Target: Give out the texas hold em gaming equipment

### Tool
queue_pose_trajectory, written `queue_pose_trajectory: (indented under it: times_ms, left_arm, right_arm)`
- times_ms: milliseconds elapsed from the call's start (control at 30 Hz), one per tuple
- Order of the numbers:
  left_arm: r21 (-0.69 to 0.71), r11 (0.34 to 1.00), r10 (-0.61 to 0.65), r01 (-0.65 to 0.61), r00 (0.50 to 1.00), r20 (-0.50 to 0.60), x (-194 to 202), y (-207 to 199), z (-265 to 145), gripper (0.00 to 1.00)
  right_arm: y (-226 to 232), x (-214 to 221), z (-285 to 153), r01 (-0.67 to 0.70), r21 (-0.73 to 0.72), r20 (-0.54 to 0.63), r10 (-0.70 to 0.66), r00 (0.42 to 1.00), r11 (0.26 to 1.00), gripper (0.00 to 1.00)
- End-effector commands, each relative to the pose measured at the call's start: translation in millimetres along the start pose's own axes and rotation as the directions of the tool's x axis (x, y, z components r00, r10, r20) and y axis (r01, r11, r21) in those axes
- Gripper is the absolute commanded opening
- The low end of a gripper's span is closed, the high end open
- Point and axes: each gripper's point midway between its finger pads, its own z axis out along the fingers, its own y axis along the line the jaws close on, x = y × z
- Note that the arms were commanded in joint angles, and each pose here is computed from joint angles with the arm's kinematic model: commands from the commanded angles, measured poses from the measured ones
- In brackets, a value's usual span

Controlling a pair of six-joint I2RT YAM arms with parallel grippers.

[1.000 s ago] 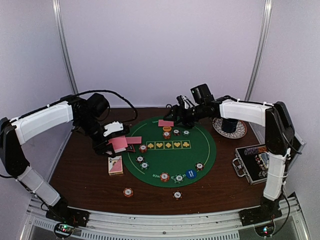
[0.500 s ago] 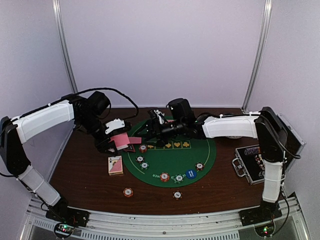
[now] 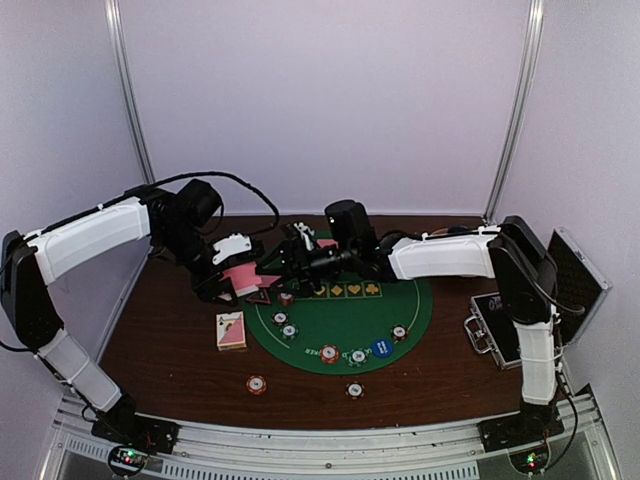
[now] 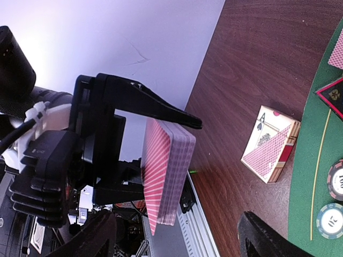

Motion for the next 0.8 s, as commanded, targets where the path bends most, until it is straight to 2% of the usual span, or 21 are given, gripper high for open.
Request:
queue_pose_trajectory:
  times_ms: [0,767]
  left_arm:
    - [-0.005,1.000,0.008,-0.008,0.998,0.059,-19,4,-5,0.00]
    - [0.014,1.000,0.010,-0.011,0.997,0.074,-26,5,-4,0.00]
  right_arm:
    - [17,-1,10,0.026,-0.065,-0.017,-0.027,0.999,0.998,0.82]
    - [7,-13,44,-0.033,-0.135,-0.061,0.025,0.998,0.990,0.80]
